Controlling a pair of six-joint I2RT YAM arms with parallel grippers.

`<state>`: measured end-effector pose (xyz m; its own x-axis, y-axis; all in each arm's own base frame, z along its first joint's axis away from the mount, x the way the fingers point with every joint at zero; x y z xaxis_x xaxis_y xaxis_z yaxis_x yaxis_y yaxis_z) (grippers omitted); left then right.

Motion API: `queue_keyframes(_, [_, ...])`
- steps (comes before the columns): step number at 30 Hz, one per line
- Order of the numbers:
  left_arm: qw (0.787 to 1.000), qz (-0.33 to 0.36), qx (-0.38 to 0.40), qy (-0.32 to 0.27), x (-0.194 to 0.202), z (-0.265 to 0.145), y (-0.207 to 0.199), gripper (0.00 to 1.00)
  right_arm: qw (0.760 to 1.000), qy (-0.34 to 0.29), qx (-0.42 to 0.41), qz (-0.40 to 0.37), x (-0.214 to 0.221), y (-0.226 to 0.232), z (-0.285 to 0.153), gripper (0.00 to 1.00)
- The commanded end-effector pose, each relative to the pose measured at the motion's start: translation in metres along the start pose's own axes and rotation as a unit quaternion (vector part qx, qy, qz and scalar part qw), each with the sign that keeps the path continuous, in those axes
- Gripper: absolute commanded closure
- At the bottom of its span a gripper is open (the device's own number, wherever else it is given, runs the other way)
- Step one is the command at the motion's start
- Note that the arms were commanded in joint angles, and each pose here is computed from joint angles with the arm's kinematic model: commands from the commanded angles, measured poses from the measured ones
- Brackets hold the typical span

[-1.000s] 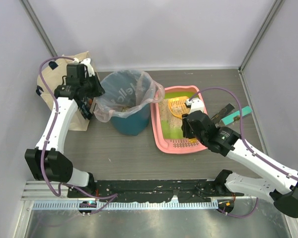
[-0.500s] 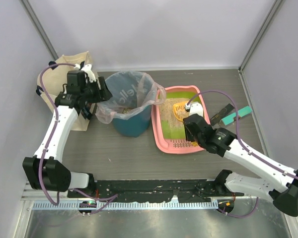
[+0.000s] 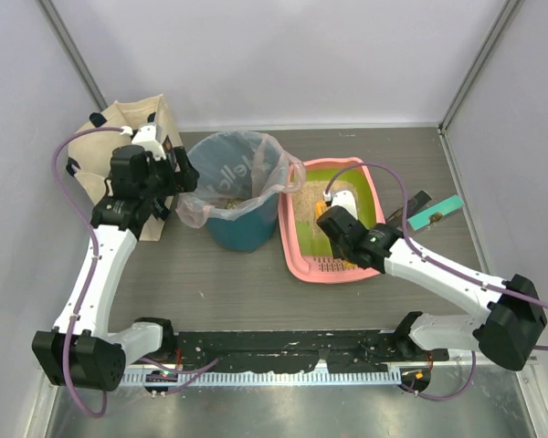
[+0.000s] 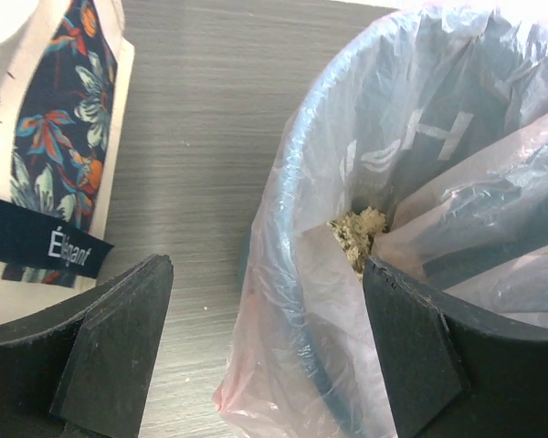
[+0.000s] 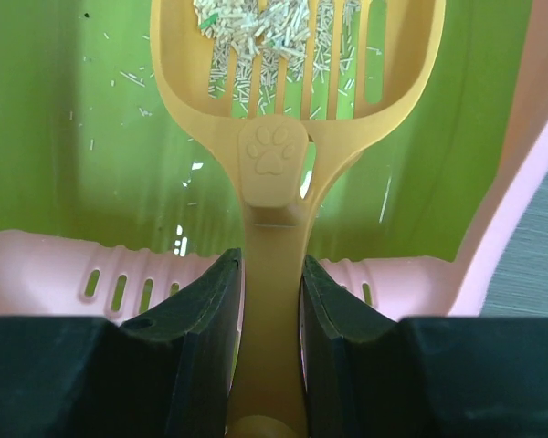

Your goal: Clean the litter box

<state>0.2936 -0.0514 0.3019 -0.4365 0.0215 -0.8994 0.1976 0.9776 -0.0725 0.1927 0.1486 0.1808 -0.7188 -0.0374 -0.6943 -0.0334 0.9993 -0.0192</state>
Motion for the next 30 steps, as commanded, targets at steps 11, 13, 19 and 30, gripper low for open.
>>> queue_keyframes(11, [0.997,0.026,-0.035,-0.058,-0.011,-0.005,0.007,0.11,0.988,-0.028,-0.093,0.116,-0.010,0.003,0.003,0.99])
queue_keyframes(13, [0.997,0.029,-0.040,-0.059,-0.011,-0.007,0.008,0.11,0.983,-0.011,-0.128,0.128,-0.005,0.015,0.007,0.99])
queue_keyframes(19, [0.996,0.030,-0.034,-0.073,-0.013,-0.012,0.006,0.11,0.991,0.003,-0.099,0.095,-0.009,0.012,0.003,0.99])
queue_keyframes(30, [0.993,0.056,-0.071,-0.073,-0.007,-0.013,0.011,0.12,0.991,-0.014,-0.081,0.106,-0.023,-0.009,-0.035,0.99])
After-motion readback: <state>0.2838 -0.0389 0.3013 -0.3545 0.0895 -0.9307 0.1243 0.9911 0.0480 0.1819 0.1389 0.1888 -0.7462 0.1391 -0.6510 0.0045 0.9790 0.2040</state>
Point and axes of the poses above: each gripper's point midway between its finger pads, its own z axis out along the fingers, its own y axis along the line the jaws close on, x = y × z, the point moved 7 cm from there along -z, back along the fingers, and after that the axes turned 12 degrees about z, right-handed, at the moved point
